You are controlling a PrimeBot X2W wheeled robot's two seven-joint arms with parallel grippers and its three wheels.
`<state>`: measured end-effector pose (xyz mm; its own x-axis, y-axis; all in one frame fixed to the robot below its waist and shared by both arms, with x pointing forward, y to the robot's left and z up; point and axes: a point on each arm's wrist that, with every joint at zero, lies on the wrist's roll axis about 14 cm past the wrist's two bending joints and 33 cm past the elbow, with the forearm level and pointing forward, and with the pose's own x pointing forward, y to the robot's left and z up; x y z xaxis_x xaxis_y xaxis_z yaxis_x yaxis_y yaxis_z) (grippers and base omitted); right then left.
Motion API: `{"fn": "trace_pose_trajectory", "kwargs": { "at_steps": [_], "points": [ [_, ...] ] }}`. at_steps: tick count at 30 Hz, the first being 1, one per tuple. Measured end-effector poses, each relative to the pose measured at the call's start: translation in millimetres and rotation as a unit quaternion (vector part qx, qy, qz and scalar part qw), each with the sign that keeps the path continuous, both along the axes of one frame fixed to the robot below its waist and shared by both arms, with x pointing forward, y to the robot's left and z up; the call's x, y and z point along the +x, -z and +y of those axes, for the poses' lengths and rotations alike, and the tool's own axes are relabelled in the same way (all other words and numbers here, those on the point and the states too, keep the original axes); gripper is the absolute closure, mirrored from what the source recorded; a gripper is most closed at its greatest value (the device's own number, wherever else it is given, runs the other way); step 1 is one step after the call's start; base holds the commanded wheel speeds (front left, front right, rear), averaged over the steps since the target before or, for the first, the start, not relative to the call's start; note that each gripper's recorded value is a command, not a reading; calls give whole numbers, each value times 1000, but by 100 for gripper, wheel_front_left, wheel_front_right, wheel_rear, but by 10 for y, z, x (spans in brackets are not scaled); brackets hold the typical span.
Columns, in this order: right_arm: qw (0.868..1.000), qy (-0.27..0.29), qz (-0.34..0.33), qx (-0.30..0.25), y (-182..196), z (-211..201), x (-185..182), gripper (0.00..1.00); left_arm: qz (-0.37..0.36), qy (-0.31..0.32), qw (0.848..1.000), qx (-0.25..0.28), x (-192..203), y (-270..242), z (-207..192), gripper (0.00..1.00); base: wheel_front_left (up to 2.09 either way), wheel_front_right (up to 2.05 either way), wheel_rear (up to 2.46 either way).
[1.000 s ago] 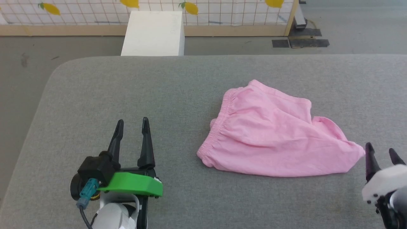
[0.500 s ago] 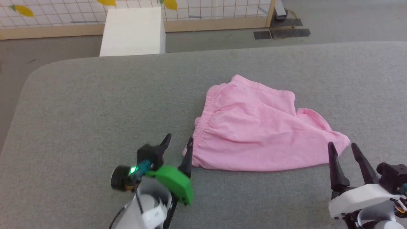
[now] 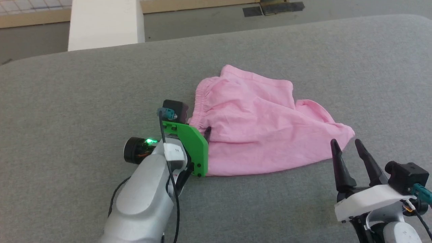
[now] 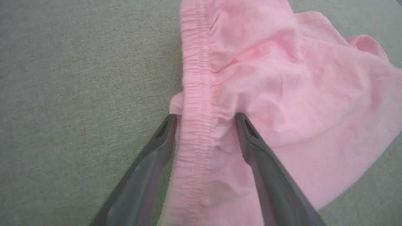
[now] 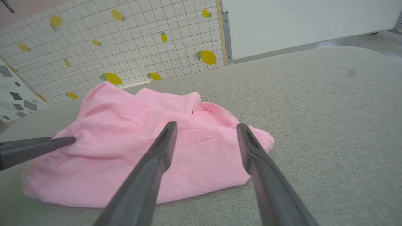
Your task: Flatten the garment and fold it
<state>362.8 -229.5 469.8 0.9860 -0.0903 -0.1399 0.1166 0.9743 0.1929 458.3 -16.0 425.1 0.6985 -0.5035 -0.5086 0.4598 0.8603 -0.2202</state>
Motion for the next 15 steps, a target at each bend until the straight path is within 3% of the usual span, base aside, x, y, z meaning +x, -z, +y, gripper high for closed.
{"fn": "trace_pose_trajectory", "kwargs": {
  "at_steps": [1, 2, 3, 4, 5, 10, 15],
  "points": [
    [1000, 3, 1, -1, 10, -20, -5, 0, 7, 5, 1000, -2, 4, 11, -38, 0, 0, 0, 0],
    [1000, 7, 2, -1, 21, -42, -14, 0, 9, 11, 1000, -8, 10, 7, -80, 9, 0, 0, 0],
    [1000, 9, 4, -2, 36, -55, -22, 0, 8, 14, 1000, -14, 16, -2, -107, 67, 0, 0, 0],
    [1000, 12, 7, -2, 55, -69, -32, 0, 6, 16, 1000, -19, 23, -13, -136, 91, 0, 0, 0],
    [1000, 14, 9, -2, 71, -82, -41, 0, -1, 21, 999, -25, 32, -39, -168, 100, 0, 0, 0],
    [1000, 19, 7, -3, 68, -111, -54, 0, -45, 29, 997, -62, 27, -279, -262, 100, 0, 0, 0],
    [1000, 8, -6, -2, -8, -52, -14, 0, -60, 39, 993, -96, -273, -445, -269, 100, 0, 0, 0]
  ]
}}
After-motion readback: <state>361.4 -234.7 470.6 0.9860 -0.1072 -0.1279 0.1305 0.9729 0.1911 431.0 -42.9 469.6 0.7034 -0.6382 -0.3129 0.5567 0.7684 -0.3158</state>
